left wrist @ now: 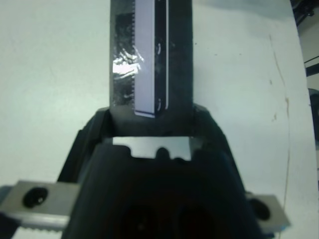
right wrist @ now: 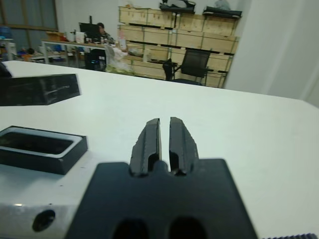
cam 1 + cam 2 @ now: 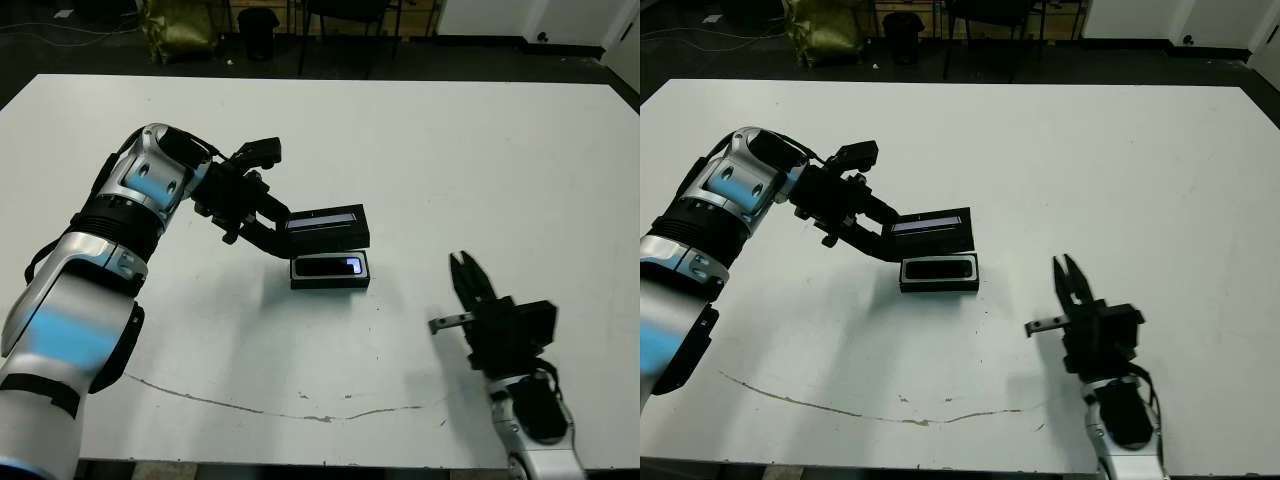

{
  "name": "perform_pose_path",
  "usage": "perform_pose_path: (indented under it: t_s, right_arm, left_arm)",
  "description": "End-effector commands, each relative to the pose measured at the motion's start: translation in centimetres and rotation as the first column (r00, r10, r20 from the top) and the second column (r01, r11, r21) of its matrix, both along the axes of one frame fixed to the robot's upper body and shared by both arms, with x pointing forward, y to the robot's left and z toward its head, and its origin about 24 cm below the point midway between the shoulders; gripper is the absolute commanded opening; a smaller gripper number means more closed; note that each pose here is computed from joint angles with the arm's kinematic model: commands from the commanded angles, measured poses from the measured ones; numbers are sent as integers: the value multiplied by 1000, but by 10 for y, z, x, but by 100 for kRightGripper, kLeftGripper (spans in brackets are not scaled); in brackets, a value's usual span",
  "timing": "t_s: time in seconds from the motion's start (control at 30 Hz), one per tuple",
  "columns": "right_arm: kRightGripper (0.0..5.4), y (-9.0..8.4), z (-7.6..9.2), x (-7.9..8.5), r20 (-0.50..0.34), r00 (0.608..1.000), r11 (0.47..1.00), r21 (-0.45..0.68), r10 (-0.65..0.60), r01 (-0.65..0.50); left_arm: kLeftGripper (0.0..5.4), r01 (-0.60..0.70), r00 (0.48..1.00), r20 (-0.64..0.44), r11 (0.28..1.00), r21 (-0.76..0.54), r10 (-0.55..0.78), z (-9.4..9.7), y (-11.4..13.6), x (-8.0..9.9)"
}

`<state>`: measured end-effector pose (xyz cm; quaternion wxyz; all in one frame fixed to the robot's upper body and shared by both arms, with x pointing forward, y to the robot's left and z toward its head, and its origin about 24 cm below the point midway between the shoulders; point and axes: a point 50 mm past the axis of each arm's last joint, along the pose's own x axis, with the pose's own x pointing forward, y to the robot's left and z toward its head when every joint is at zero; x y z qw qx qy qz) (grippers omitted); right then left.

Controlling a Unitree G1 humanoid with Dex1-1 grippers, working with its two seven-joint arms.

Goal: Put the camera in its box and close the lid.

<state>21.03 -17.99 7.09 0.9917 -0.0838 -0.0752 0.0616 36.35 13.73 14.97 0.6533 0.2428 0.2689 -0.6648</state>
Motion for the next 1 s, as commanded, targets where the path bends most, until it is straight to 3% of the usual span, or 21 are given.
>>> perform_pose_path:
  t_s: [0.03, 0.43, 1.0]
  right_arm:
    - [0, -8, -3, -1, -28, 999, 1000, -6, -24, 24]
    - [0, -2, -4, -2, -27, 999, 999, -12, -32, 32]
    - [0, 3, -9, -7, -53, 998, 999, 1, -32, 32]
  left_arm:
    - [225, -6, 1000, -17, 1000, 15, 6, -8, 3, -2]
    - [225, -25, 996, -84, 997, 77, 31, -6, -2, 0]
    - [225, 23, 1000, -8, 993, 115, -22, -14, -20, 1]
